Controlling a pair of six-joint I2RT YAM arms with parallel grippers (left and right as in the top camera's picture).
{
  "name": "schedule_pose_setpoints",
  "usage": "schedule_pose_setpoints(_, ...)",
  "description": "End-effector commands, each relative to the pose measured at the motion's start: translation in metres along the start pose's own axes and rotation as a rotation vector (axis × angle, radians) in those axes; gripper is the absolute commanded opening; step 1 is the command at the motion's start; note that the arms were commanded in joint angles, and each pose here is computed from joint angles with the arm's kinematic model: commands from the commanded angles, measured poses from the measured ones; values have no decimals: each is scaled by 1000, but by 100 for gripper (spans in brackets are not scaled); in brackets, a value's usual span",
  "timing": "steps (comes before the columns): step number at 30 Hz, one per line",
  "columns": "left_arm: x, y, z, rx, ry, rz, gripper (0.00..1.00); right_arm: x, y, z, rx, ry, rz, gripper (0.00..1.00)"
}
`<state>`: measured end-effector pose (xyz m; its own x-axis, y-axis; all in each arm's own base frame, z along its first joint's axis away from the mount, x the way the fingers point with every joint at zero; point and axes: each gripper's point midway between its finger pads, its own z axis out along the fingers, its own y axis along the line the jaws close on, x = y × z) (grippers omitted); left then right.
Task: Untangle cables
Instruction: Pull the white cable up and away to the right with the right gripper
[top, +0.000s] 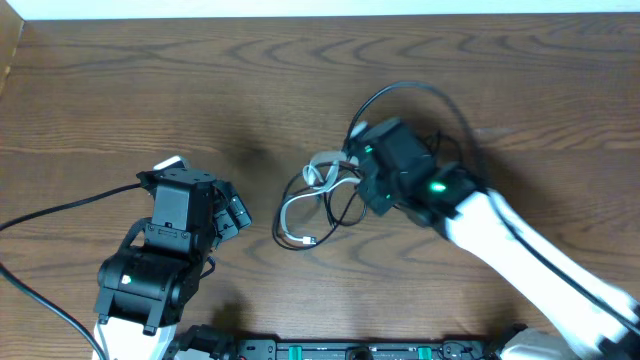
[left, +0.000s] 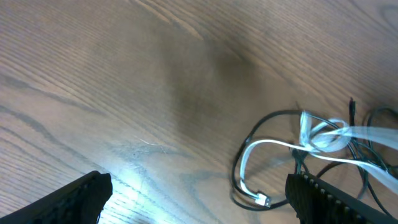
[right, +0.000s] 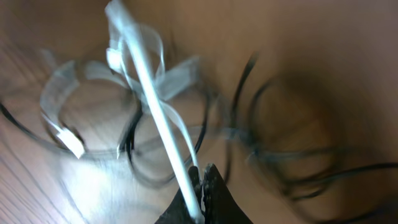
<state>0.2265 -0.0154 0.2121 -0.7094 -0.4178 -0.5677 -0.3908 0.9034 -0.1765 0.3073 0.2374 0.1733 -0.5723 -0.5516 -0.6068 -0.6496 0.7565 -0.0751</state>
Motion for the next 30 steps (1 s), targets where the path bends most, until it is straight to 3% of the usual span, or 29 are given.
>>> schedule_pose_setpoints(1,-1,1,-1,-6,-5,-3,95,-85,-21,-101,93,-342,-8,1)
schedule_pose_setpoints(5,-1,2,-1,-6,-5,-3,95,-159,-33,-233,148,-766,-5,1)
schedule_pose_setpoints(9,-1,2,-1,-7,-3,1,95,-171,-71,-290,349,-902,68,1)
schedule_pose_setpoints(20,0,3,-1,-10,1,29,95,-107,-225,-396,1086,-1005,546,1)
schedule_pose_setpoints(25,0,3,-1,-10,1,29,95,-70,-257,-461,1307,-1190,758,1)
schedule_pose_setpoints(30,1,2,1,-15,8,42,95,-56,-261,-509,1387,-1335,821,1)
